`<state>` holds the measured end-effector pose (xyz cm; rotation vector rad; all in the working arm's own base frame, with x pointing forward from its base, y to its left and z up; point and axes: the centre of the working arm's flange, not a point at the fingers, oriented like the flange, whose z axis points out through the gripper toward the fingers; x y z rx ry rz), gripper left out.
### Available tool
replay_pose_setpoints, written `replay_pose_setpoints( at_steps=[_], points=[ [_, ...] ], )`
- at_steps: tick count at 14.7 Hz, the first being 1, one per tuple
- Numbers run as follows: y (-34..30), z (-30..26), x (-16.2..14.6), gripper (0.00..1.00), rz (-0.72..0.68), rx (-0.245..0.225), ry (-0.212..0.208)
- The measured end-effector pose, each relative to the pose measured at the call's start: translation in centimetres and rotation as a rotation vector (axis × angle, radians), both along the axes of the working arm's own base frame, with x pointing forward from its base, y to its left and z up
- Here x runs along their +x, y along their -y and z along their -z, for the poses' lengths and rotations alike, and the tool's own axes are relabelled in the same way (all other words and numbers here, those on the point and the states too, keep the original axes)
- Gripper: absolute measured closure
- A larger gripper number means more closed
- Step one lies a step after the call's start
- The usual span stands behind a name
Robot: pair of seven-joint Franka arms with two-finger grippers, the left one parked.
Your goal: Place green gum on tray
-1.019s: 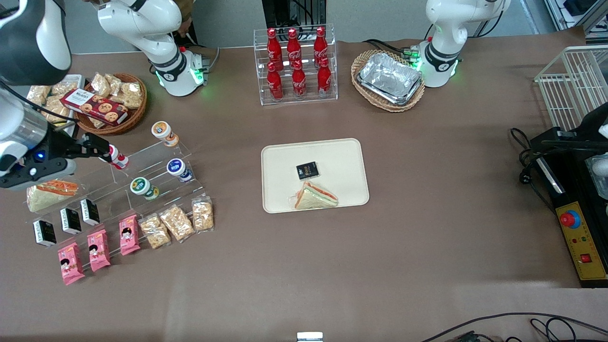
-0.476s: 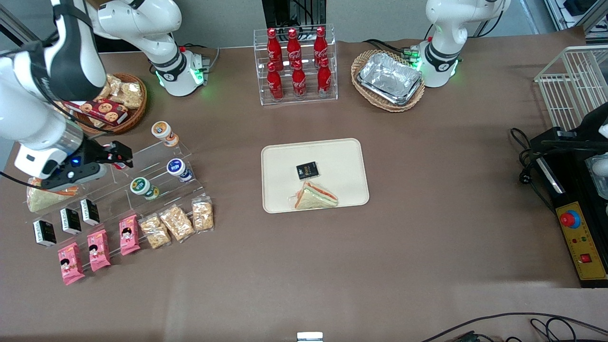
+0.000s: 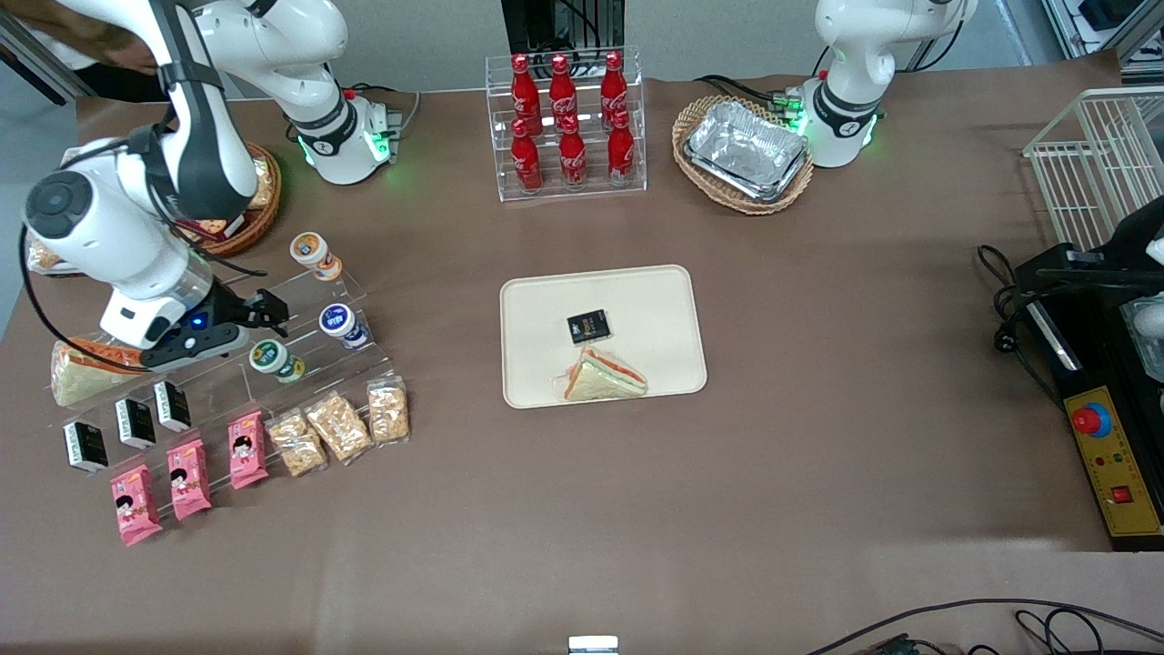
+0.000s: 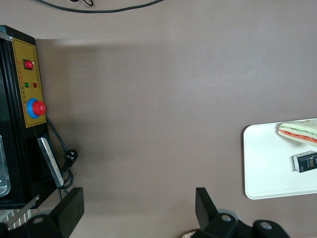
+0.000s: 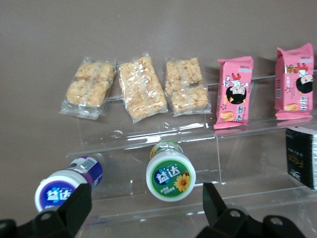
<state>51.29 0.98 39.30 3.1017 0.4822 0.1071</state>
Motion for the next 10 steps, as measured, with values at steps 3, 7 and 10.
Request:
replay_pose_setpoints(
  at_steps=[3,7,10],
  points=[
    [0.0,2.0,-0.7,0.0,0.0,0.0,0.014],
    [0.0,5.1,-1.9,0.0,0.001,-0.001,0.036],
    [0.1,6.5,-2.3,0.0,0.002,-0.002,0.036]
  ],
)
